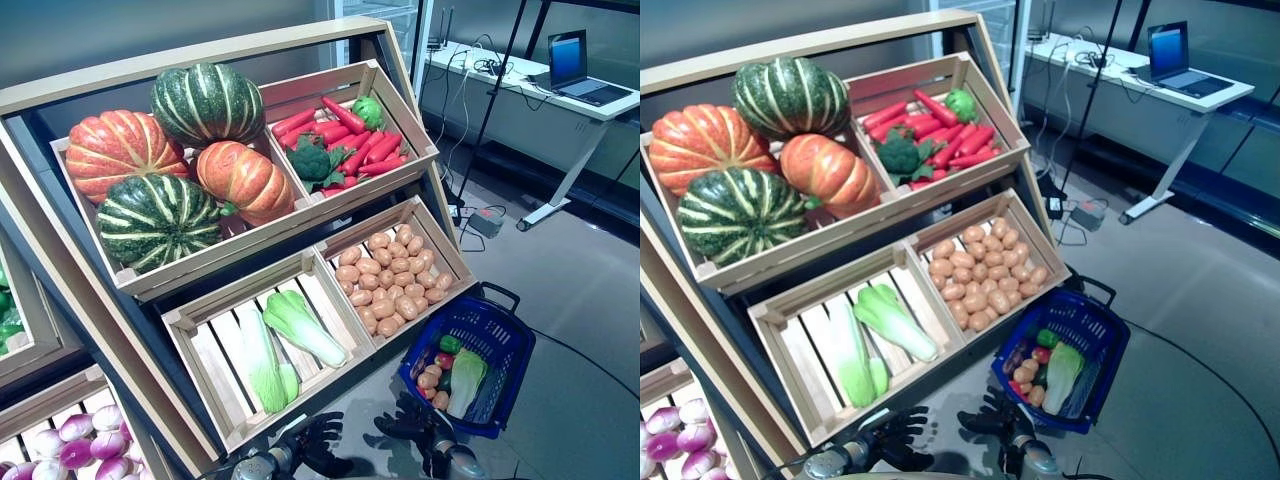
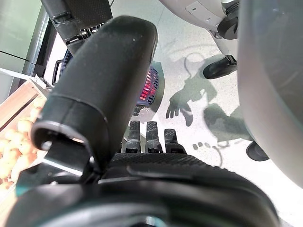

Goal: Put vegetables into the basket

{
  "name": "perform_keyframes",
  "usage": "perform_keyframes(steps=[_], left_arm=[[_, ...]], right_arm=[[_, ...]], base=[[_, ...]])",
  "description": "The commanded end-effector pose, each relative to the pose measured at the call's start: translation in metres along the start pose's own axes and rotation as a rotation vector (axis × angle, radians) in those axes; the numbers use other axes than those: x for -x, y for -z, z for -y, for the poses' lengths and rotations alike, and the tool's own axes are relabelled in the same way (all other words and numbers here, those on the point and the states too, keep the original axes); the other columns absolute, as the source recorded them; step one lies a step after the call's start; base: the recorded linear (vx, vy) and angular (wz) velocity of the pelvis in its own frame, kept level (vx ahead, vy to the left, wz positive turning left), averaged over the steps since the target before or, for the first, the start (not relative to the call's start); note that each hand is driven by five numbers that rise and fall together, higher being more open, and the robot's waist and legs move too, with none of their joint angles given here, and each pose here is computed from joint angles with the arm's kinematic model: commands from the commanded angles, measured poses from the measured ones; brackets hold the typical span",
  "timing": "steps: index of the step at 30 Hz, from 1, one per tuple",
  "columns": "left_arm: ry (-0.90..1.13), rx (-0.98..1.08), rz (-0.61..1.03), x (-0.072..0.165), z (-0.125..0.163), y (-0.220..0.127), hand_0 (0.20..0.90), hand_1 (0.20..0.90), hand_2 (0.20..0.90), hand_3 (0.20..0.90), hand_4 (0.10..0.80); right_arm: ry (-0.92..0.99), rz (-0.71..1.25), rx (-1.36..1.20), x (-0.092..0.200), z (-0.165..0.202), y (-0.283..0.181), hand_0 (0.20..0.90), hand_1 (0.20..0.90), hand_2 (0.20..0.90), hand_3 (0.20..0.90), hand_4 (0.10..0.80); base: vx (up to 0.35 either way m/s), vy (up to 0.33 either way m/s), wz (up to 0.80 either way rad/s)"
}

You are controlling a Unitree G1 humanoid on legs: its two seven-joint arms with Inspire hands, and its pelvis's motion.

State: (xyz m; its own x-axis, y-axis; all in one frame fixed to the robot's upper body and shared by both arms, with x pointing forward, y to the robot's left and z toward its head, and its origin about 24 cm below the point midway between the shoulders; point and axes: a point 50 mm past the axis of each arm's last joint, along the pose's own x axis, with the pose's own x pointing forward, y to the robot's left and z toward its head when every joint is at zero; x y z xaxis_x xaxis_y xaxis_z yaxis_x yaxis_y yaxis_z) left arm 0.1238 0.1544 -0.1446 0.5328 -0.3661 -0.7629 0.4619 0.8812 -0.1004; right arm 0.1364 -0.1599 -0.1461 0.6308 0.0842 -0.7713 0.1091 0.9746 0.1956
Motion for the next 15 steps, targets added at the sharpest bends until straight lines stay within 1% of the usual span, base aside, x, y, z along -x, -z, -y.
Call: perform_keyframes(steps=[1,4,5,12,15], left_arm=[[0.015,-0.060,0.196,-0.016,-0.005,-0.055,0.900,0.900,0.900,0.900,0.800],[0.055,-0.185,0.222,-0.016,-0.001,-0.061,0.900,0.900,0.900,0.900,0.800],[0.058,-0.192,0.224,-0.016,-0.001,-0.062,0.900,0.900,0.900,0.900,0.800],[0.038,-0.101,0.351,-0.012,-0.006,-0.084,0.900,0.900,0.900,0.900,0.800],[0.049,-0.098,0.397,-0.008,-0.008,-0.090,0.900,0.900,0.900,0.900,0.800]], right_arm=[[-0.106,0.198,0.005,-0.014,-0.030,-0.050,0.900,0.900,0.900,0.900,0.800],[-0.109,0.215,-0.001,-0.013,-0.030,-0.053,0.900,0.900,0.900,0.900,0.800],[-0.111,0.217,0.000,-0.013,-0.030,-0.053,0.900,0.900,0.900,0.900,0.800],[-0.087,0.263,-0.027,-0.012,-0.030,-0.063,0.900,0.900,0.900,0.900,0.800],[-0.069,0.261,-0.039,-0.011,-0.027,-0.061,0.900,0.900,0.900,0.900,0.800]], base=[[0.000,0.000,0.00],[0.000,0.000,0.00],[0.000,0.000,0.00],[0.000,0.000,0.00],[0.000,0.000,0.00]])
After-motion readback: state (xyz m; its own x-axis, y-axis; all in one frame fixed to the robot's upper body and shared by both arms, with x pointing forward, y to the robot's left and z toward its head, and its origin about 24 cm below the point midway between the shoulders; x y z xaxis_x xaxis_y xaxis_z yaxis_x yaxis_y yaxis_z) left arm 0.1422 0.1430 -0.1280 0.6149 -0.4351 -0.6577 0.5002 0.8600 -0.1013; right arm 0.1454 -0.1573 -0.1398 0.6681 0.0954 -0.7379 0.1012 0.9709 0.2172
